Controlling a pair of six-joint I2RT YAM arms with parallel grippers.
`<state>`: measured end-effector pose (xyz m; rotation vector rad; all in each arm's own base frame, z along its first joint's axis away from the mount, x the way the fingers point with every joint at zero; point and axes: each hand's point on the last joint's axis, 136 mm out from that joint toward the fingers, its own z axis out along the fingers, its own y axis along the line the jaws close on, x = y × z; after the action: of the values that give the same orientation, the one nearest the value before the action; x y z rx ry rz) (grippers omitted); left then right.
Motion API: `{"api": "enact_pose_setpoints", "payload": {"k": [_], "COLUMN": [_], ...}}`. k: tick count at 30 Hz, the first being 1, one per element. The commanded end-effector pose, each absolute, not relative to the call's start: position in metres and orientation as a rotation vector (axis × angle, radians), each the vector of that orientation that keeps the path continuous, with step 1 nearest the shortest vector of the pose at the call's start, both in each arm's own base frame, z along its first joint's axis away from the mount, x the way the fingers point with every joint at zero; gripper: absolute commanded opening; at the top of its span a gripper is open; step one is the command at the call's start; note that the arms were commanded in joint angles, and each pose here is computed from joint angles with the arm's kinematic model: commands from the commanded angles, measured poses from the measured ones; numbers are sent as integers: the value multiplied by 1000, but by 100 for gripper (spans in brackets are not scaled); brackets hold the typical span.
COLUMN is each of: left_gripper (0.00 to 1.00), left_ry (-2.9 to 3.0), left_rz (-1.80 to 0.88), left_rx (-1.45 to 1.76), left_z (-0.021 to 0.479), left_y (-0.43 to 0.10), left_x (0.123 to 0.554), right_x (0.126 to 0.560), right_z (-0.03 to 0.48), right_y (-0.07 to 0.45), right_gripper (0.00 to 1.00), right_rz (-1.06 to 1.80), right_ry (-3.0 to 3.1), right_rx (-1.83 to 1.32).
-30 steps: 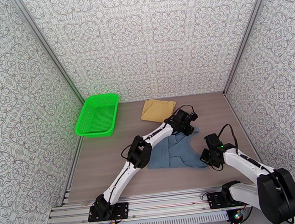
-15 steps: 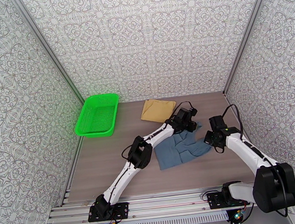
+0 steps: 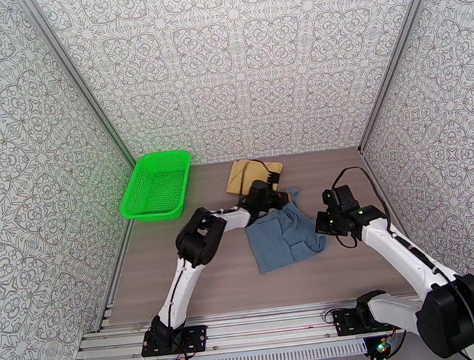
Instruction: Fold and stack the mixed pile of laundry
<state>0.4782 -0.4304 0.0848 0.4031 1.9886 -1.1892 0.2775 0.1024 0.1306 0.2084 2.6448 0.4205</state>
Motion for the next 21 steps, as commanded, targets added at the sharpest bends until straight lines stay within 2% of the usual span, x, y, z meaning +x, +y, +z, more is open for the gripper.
{"api": "enact_pose_setpoints", "payload": {"k": [1,11,14,21], "left_gripper": [0,0,0,0], "left_ry": [1766,1730,1687,1700], "left_rz": [-1313,-1358,-1364,-1299], "left_rx": [448,473,478,481], "left_z": [151,153,170,170], "left_y": [-428,-401,-392,-365], "left_x": [467,447,439,424], "right_x": [264,245,242,236], "right_z": [135,129,128,127], "right_y": [122,166,182,213], "right_gripper": [0,0,0,0], "right_rz": [491,620,653,676], "right_ry": [2644,2627,2625,2628], "right_rx": [151,69,38,-42]}}
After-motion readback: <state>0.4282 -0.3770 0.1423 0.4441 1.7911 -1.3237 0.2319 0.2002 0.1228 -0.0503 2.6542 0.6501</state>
